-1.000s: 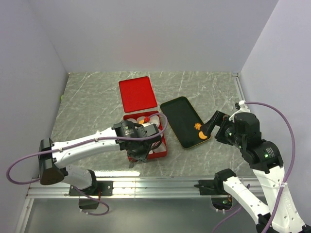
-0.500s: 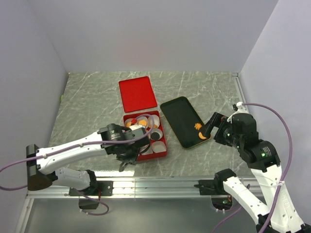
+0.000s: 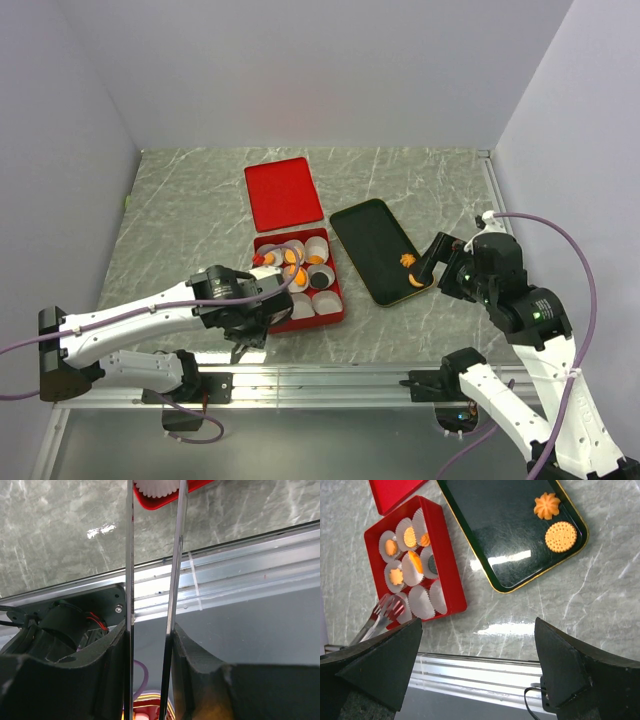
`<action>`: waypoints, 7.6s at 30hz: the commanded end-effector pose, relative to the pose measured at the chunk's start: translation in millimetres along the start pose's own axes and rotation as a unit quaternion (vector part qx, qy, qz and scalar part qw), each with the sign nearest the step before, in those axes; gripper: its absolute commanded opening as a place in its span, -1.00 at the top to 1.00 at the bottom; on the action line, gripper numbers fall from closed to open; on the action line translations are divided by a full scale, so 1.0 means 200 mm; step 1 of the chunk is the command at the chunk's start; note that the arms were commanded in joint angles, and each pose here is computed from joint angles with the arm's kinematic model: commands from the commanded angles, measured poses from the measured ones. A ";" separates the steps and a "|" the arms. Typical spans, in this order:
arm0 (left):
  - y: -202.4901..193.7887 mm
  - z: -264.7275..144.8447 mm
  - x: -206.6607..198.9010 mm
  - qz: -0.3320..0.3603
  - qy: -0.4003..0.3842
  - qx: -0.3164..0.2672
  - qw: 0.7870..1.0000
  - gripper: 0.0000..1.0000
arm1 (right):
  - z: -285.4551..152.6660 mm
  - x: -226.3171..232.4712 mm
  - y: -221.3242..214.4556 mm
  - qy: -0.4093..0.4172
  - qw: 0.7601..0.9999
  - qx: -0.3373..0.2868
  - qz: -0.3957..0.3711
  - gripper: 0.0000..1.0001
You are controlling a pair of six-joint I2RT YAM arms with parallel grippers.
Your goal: Pack the cookies
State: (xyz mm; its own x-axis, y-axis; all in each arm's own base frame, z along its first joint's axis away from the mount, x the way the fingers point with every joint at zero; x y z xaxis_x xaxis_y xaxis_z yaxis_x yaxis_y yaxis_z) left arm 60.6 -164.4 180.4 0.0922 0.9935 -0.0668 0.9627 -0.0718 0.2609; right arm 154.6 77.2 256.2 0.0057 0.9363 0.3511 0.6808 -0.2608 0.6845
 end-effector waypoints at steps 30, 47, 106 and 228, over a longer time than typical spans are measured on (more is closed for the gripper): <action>0.01 -0.05 0.04 -0.001 -0.015 -0.017 1.000 0.04 | 0.04 0.00 0.02 0.002 1.000 -0.011 -0.004 -1.00; 0.26 -0.15 -0.22 0.045 -0.015 -0.057 0.997 0.05 | 0.01 -0.01 0.04 -0.009 1.000 -0.022 -0.016 -0.99; 0.78 0.47 -1.34 0.163 -0.137 -0.028 0.977 0.08 | -0.01 -0.12 0.07 -0.074 0.994 -0.032 -0.068 -1.00; 0.07 -0.04 -0.17 0.046 -0.092 0.013 0.995 0.21 | -0.23 0.06 0.25 -0.003 0.997 -0.072 -0.025 -1.00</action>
State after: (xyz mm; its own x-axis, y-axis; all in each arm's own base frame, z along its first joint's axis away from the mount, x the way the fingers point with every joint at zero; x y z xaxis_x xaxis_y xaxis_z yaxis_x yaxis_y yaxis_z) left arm 67.1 -189.9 194.5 0.2110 0.9584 -0.1921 0.9576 -0.1633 0.2372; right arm 149.4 65.5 319.2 -0.0224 0.9465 0.3218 0.5896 -0.2475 0.7688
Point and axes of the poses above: each gripper's point midway between its finger pads, its own z axis out along the fingers, its own x axis along the line the jaws close on, y = z × x, the point moved 3 cm from there along -z, back along the fingers, and after that the axes turned 9 degrees about -z, right-handed, at the moved point
